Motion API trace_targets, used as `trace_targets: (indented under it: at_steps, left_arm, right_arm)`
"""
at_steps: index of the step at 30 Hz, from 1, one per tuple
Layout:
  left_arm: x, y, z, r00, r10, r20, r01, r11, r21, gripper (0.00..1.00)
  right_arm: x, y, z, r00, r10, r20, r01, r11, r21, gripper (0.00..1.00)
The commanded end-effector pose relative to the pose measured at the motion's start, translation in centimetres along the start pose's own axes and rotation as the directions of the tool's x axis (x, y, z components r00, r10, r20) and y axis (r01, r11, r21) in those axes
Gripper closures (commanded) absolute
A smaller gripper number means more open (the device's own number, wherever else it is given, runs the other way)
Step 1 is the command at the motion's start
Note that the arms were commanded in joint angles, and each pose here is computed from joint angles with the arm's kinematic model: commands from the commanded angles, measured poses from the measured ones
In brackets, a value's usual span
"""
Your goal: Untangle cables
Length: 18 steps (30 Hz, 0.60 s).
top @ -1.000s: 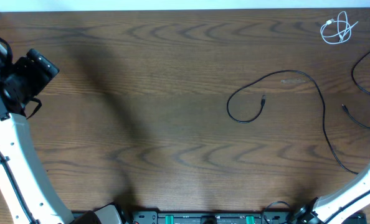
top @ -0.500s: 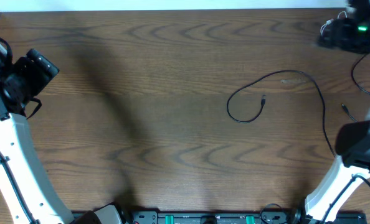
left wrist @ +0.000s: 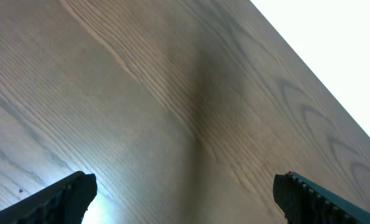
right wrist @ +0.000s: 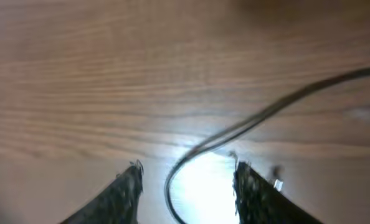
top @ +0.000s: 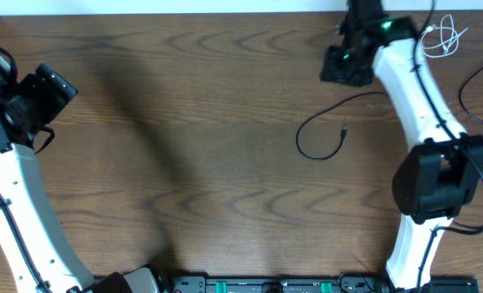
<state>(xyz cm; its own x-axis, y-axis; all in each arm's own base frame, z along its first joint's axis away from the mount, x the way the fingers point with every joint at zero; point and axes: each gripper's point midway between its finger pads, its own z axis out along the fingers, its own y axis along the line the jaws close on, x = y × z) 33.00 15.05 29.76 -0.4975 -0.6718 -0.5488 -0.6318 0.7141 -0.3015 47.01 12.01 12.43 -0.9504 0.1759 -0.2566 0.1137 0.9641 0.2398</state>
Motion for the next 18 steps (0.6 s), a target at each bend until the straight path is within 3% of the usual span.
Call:
trace_targets:
  at_steps: [1,13,18]
  left_arm:
    - [0.0,-0.1,0.2,1.000,-0.002,-0.005,0.002,1.000,-0.002,0.04]
    - [0.2,0.0,0.2,1.000,-0.003,-0.013,0.003,1.000,-0.005,0.04]
    - [0.3,0.0,0.2,1.000,-0.003,-0.015,0.003,1.000,-0.006,0.04]
  right_arm:
    - [1.8,0.6,1.8,0.995,0.101,-0.007,-0.101,0.995,0.026,0.56]
    - [7.1,1.8,7.3,0.991,0.127,-0.037,-0.123,0.988,0.095,0.67]
    - [7.8,1.1,7.9,0.993,0.117,-0.030,-0.112,0.985,0.135,0.66]
